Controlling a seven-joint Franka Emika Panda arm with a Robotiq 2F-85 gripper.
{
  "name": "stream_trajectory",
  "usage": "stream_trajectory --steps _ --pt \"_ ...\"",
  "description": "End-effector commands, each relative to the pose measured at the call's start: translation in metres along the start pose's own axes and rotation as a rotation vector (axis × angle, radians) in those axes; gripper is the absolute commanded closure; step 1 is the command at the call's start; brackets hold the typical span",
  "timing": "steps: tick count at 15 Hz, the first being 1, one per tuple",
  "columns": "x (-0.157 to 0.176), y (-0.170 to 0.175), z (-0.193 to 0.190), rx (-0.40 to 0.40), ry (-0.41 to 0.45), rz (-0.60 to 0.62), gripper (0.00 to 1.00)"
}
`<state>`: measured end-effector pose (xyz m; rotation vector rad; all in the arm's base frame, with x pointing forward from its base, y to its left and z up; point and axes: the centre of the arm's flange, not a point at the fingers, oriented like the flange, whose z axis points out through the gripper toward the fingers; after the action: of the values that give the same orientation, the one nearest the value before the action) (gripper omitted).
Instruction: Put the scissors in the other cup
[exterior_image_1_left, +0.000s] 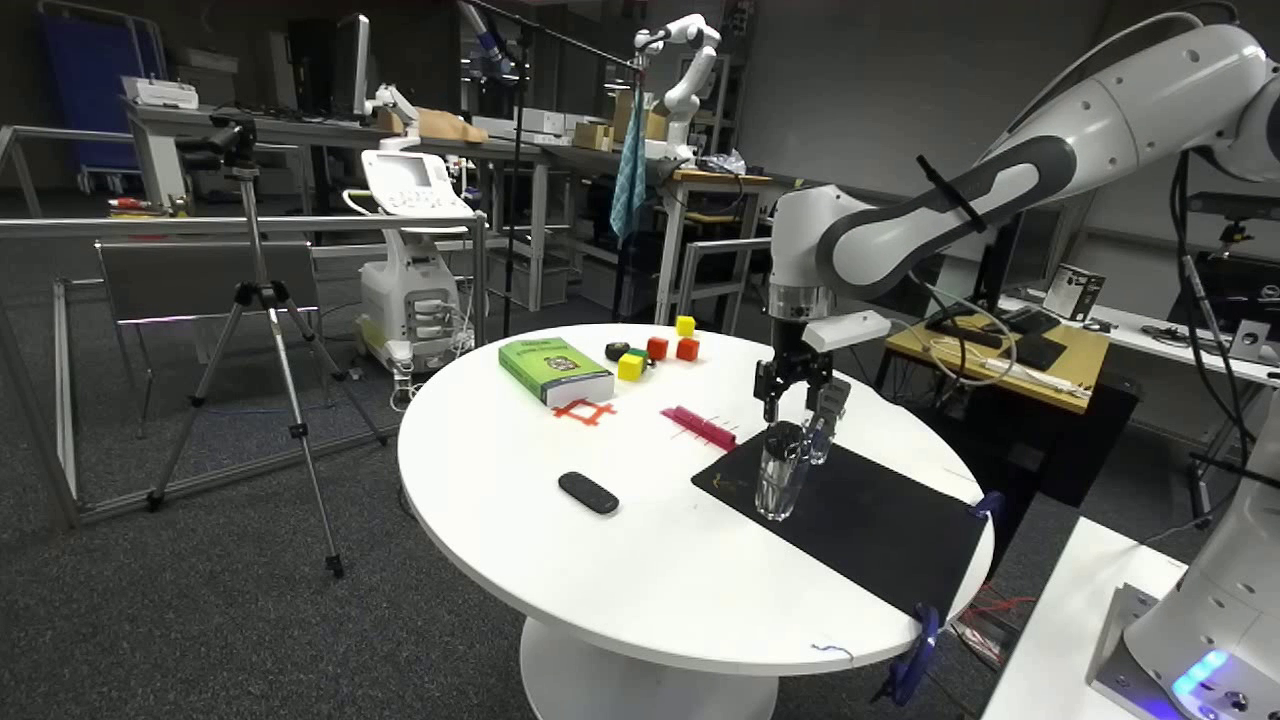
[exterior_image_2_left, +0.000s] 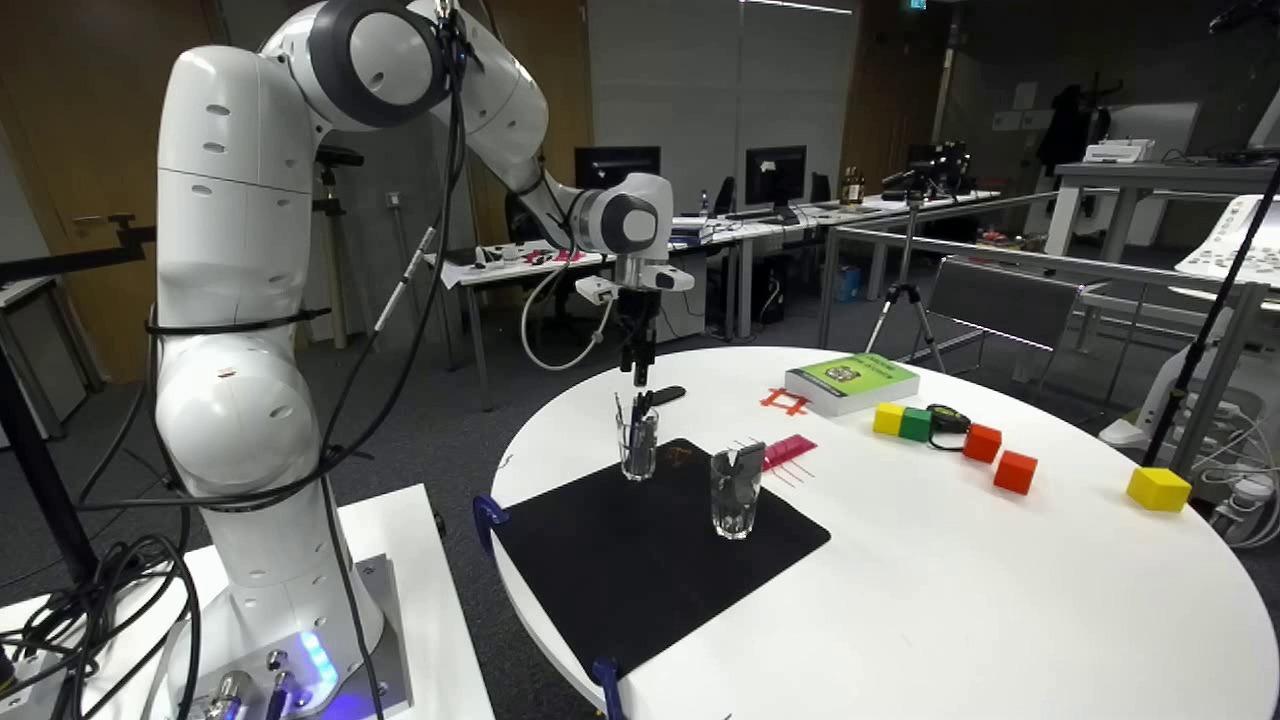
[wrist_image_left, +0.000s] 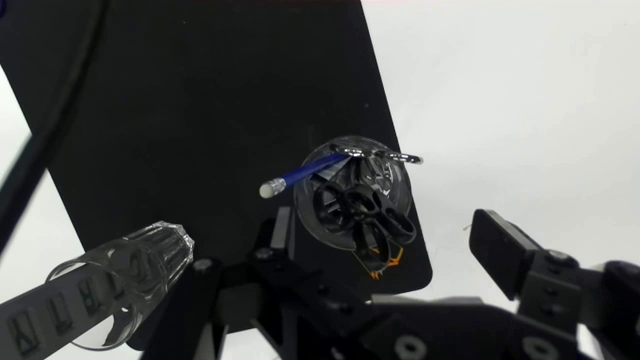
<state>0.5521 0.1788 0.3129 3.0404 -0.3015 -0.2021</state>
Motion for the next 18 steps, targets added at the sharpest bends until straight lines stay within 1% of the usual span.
stream_trajectory --steps 1,9,15,18 --pt "0.002 0.008 -0.025 0.002 0.039 -0.002 0.0" --pt "0.004 0.016 -0.075 0.02 0.126 0.004 0.0" --pt "-0.007 0.022 -0.117 0.02 0.2 -0.008 0.0" --pt "-0.017 0.026 -0.136 0.021 0.204 -0.024 0.0"
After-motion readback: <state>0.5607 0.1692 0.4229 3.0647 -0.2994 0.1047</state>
